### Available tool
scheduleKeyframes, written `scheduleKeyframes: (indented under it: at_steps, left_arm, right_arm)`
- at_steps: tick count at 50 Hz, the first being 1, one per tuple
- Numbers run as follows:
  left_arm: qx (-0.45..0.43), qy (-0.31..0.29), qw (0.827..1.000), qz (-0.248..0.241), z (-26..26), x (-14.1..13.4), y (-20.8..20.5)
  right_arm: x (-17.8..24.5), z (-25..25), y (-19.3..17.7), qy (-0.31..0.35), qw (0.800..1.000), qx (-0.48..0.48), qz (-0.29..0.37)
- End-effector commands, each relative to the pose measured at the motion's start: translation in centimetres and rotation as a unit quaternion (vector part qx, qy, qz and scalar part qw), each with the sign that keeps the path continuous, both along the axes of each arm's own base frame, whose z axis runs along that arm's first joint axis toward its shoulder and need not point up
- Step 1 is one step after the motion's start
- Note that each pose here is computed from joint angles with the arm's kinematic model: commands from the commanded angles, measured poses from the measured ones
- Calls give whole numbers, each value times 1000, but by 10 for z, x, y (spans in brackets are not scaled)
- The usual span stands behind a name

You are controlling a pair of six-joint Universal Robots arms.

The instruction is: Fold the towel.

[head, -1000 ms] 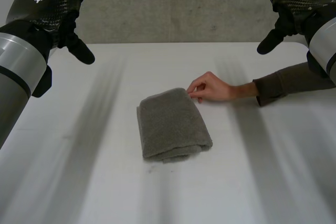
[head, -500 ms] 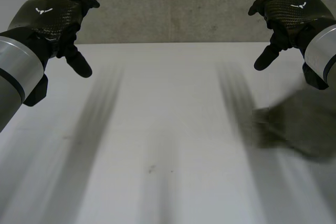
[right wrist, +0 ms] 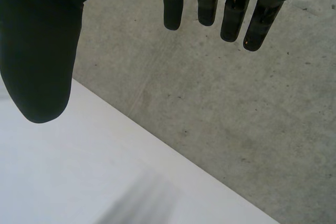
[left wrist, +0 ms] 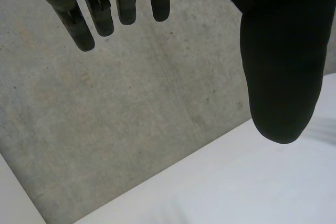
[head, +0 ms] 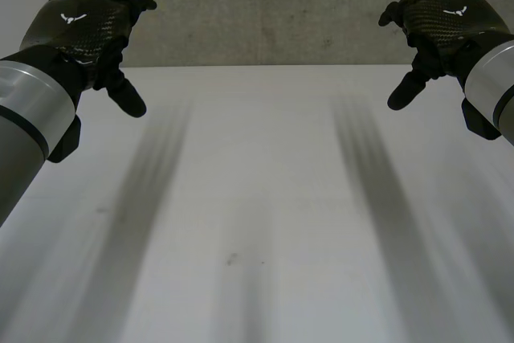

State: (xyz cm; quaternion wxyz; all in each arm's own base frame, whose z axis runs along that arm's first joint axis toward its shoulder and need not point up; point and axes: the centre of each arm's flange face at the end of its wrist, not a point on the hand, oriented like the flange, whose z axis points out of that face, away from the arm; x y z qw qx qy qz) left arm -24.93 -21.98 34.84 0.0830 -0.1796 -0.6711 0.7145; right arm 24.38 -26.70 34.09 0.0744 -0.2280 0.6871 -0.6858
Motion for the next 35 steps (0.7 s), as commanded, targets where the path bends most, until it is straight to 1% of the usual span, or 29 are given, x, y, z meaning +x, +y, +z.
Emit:
scheduleKeyframes:
  at_steps: [1, 28, 35]
  left_arm:
    - [-5, 2, 1000, -1, 0, -1, -1]
    - [-5, 3, 1000, -1, 0, -1, -1]
    - [-4, 2, 1000, -1, -1, -1, -1]
  right_arm:
    - [-1, 0, -1, 0, 1000, 0, -2]
    - [-2, 1, -1, -1, 1000, -2, -3]
    - [1, -1, 1, -4, 1000, 0, 10]
